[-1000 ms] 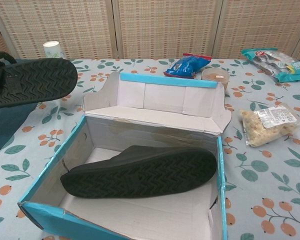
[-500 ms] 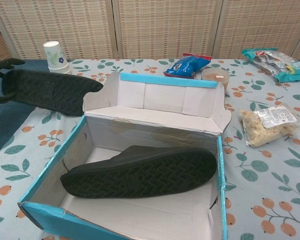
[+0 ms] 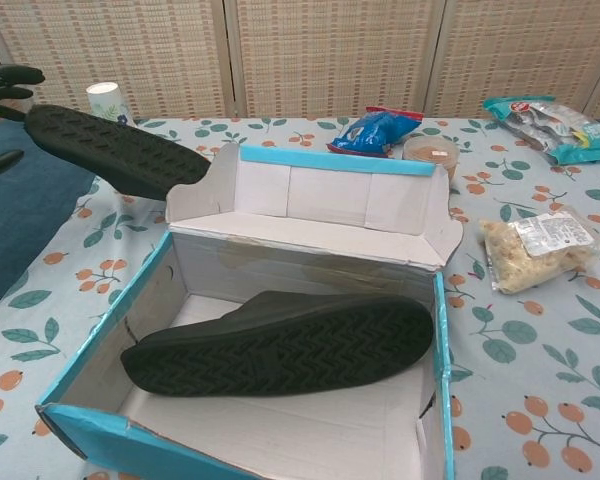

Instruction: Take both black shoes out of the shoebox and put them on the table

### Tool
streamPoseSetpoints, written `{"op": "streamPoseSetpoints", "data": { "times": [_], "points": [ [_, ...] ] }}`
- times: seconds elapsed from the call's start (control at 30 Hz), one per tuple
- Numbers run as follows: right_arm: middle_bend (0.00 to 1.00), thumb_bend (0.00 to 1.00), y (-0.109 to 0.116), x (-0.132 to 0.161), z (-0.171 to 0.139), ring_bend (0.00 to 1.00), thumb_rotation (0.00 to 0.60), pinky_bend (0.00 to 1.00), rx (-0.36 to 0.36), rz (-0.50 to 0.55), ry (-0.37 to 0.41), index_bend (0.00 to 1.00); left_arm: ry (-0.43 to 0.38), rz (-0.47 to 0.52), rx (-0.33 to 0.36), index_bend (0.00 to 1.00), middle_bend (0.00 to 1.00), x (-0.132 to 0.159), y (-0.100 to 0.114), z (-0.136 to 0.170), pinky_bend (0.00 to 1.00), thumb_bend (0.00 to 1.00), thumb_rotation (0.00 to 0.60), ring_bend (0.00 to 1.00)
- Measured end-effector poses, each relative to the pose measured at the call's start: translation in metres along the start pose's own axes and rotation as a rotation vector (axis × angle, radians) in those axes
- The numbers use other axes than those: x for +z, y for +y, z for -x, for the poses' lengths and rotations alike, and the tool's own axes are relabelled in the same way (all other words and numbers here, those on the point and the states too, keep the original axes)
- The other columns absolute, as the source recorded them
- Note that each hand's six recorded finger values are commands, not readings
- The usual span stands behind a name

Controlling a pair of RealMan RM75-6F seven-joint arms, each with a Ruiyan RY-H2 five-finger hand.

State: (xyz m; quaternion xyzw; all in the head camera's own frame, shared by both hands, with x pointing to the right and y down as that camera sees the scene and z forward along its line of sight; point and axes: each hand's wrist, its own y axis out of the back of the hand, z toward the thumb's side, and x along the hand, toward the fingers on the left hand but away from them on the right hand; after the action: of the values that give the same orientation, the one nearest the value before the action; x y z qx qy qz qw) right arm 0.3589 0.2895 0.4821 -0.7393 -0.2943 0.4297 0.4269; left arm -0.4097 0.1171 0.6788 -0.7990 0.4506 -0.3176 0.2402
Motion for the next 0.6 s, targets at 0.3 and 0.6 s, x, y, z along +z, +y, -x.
{"op": "streamPoseSetpoints", "data": {
  "times": [0.3, 0.6],
  "points": [
    [0.00, 0.17, -0.005, 0.002, 0.000, 0.00, 0.514, 0.00, 0.014, 0.020, 0.029, 0.00, -0.096, 0.027, -0.041, 0.07, 0.00, 0.072, -0.001, 0.019, 0.13, 0.41, 0.600, 0.00],
    [0.00, 0.17, -0.001, -0.006, -0.008, 0.00, 0.514, 0.00, -0.001, 0.022, 0.011, 0.00, 0.065, -0.245, -0.001, 0.08, 0.00, 0.064, 0.025, 0.017, 0.14, 0.40, 0.600, 0.00]
  ]
}}
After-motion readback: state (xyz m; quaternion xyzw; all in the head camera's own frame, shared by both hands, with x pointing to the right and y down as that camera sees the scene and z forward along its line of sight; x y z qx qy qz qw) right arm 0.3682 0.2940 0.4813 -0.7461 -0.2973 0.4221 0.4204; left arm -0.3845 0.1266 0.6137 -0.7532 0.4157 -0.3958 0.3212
